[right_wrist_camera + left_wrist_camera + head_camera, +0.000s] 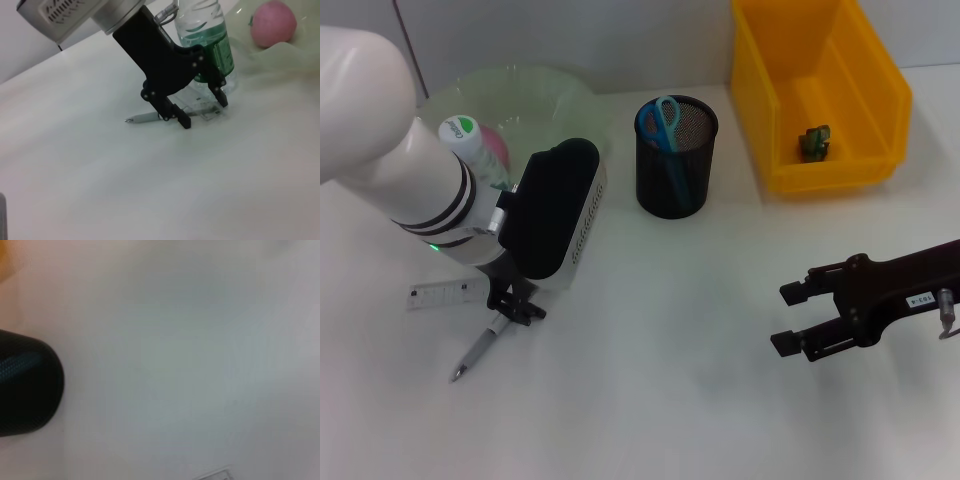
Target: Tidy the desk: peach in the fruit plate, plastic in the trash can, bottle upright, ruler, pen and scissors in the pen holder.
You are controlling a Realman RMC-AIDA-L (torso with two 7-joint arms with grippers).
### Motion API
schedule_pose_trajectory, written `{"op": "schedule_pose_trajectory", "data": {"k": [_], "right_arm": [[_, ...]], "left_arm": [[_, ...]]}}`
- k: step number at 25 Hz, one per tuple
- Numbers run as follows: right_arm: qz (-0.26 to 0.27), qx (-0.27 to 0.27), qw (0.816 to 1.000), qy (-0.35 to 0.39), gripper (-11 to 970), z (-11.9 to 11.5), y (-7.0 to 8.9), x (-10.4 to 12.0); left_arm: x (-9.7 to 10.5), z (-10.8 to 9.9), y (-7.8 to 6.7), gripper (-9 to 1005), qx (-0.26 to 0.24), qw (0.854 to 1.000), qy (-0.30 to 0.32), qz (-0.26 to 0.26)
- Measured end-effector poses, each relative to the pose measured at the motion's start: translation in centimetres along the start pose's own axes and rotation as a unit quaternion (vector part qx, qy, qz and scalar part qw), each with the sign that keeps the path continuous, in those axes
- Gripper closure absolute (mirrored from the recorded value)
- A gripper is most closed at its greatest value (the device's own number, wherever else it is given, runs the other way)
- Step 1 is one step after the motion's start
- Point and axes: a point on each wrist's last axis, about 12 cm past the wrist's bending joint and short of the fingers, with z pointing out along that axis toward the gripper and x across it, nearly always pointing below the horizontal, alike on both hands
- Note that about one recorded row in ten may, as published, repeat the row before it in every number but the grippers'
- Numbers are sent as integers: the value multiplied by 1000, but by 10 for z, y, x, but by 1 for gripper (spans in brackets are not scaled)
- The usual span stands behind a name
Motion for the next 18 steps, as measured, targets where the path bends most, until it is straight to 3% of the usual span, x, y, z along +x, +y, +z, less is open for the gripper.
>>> {"op": "schedule_pose_trajectory", "data": {"k": [11, 18], "right_arm": [[-3, 0, 1000, 5, 141, 1, 0, -1], [-2, 0, 1000, 7, 141, 1, 0, 0]], "left_arm": [[-6, -8, -5, 293, 19, 1000, -4, 3], [-6, -13, 3, 295, -23, 1000, -7, 3]]}}
